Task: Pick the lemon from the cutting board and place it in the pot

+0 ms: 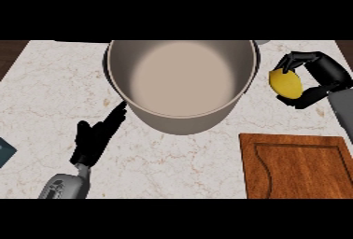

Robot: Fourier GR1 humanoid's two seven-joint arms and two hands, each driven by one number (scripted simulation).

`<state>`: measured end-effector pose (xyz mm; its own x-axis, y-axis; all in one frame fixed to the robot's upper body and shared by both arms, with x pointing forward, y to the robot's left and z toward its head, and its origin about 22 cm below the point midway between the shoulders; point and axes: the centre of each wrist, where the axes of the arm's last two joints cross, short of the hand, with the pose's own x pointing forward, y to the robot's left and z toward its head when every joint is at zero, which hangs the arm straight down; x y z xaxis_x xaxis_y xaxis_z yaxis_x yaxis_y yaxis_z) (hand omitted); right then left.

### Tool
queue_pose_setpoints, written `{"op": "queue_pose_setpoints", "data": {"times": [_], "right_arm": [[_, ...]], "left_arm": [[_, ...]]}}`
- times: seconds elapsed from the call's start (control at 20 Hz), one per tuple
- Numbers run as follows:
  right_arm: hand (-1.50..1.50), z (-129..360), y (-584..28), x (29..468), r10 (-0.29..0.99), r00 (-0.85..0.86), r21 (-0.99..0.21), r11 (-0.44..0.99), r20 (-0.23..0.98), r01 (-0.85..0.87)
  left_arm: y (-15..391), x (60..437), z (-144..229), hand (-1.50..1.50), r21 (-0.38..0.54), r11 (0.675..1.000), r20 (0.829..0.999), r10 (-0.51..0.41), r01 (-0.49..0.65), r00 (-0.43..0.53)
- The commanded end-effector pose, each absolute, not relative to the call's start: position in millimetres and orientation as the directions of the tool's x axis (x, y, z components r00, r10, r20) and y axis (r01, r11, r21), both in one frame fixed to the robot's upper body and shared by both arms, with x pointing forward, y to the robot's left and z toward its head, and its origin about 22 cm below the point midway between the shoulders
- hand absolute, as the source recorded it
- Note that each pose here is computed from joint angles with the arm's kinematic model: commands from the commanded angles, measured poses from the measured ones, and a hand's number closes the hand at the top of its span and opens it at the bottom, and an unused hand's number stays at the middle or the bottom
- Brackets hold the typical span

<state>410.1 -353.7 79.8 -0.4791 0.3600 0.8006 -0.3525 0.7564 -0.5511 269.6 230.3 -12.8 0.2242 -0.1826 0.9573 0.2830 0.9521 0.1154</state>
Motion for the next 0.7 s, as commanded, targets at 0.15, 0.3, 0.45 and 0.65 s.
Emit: {"op": "queue_pose_setpoints", "data": {"times": [0.15, 0.3, 0.45, 0.65], "right_arm": [[1.50, 125.3, -321.8, 437.4, 0.348, -0.592, -0.633, 0.673, 0.727, -0.382], [1.50, 158.9, -280.3, 458.1, 0.396, -0.608, -0.672, 0.664, 0.688, -0.328], [1.50, 177.2, -248.5, 463.8, 0.393, -0.631, -0.694, 0.635, 0.668, -0.339], [1.50, 188.6, -216.5, 468.8, 0.456, -0.628, -0.756, 0.546, 0.631, -0.362]], "left_arm": [[233.9, 274.0, -20.6, 0.00, 0.102, 0.958, 0.953, -0.172, 0.268, 0.251], [224.5, 259.6, -39.0, 0.00, 0.126, 0.958, 0.949, -0.192, 0.258, 0.249], [231.7, 270.1, -23.9, 0.00, 0.116, 0.960, 0.953, -0.180, 0.256, 0.244], [236.9, 271.5, -12.6, 0.00, 0.107, 0.961, 0.956, -0.170, 0.257, 0.240]]}}
